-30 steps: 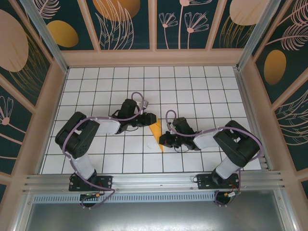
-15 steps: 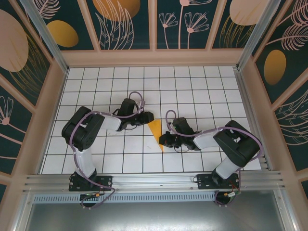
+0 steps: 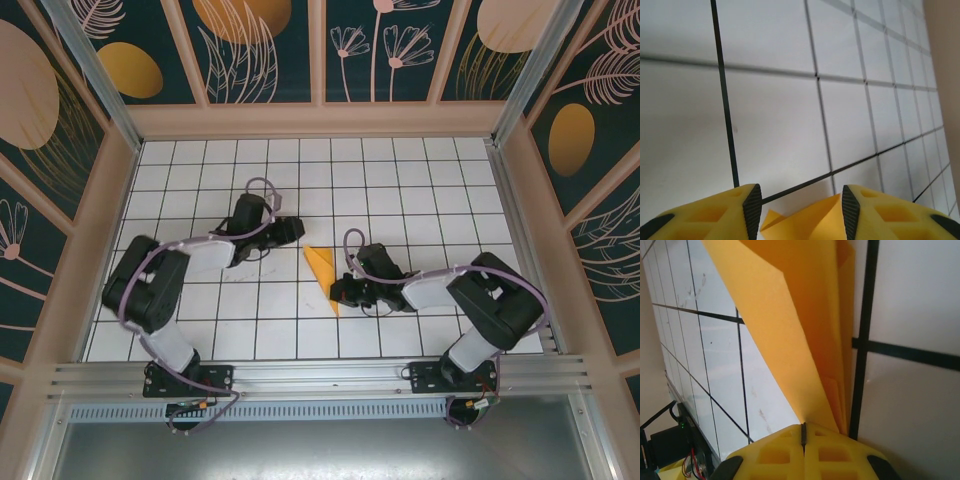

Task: Fold a paper plane with a square sheet of paper (pick it up from the middle)
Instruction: Fold the wing for the fifth time at the center of the table, then move a paper plane to the center of the table.

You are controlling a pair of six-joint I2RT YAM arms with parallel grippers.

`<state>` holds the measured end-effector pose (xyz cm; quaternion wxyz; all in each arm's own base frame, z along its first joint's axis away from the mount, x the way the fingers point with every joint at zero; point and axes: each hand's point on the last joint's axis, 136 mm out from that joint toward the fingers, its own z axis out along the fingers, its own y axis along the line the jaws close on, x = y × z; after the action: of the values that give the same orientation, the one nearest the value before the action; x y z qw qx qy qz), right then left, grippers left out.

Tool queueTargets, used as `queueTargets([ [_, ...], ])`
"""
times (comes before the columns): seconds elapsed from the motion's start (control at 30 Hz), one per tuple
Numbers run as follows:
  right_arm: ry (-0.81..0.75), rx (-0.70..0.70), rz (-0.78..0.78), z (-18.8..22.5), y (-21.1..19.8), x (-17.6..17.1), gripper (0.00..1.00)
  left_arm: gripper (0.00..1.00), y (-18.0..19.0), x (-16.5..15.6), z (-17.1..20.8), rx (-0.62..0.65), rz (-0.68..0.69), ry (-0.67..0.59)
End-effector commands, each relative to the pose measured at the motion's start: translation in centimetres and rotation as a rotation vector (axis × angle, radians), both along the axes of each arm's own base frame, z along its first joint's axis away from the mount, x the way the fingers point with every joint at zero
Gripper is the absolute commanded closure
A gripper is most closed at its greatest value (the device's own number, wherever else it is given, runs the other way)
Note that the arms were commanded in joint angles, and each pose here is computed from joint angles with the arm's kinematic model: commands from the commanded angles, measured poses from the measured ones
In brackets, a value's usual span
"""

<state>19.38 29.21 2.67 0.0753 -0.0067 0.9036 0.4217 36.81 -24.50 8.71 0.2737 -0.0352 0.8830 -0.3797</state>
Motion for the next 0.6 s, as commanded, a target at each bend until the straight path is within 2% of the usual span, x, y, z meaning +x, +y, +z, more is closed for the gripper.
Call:
queueTargets([
  [0.0, -0.141, 0.033, -0.054, 4.7, 0.2, 2.1, 0.84, 0.5, 2.7, -0.7, 2.2, 0.077, 0.129, -0.017],
  [0.07, -0.208, -0.002, -0.147, 6.1, -1.7, 3.4, 0.7, 0.48, 3.1, -2.1, 2.7, 0.112, 0.156, -0.007],
  [0.23, -0.213, -0.039, -0.346, 5.3, -7.5, 4.9, 0.59, 0.47, 1.6, -5.4, 1.1, 0.231, 0.188, 0.079],
  [0.4, -0.206, 0.011, -0.329, 5.3, -8.0, 4.8, 0.54, 0.43, -1.9, -7.3, -1.0, 0.313, 0.125, 0.142],
  [0.57, -0.188, 0.01, -0.291, 4.8, -7.1, 4.8, 0.51, 0.39, -4.1, -8.1, -2.7, 0.336, 0.073, 0.188],
])
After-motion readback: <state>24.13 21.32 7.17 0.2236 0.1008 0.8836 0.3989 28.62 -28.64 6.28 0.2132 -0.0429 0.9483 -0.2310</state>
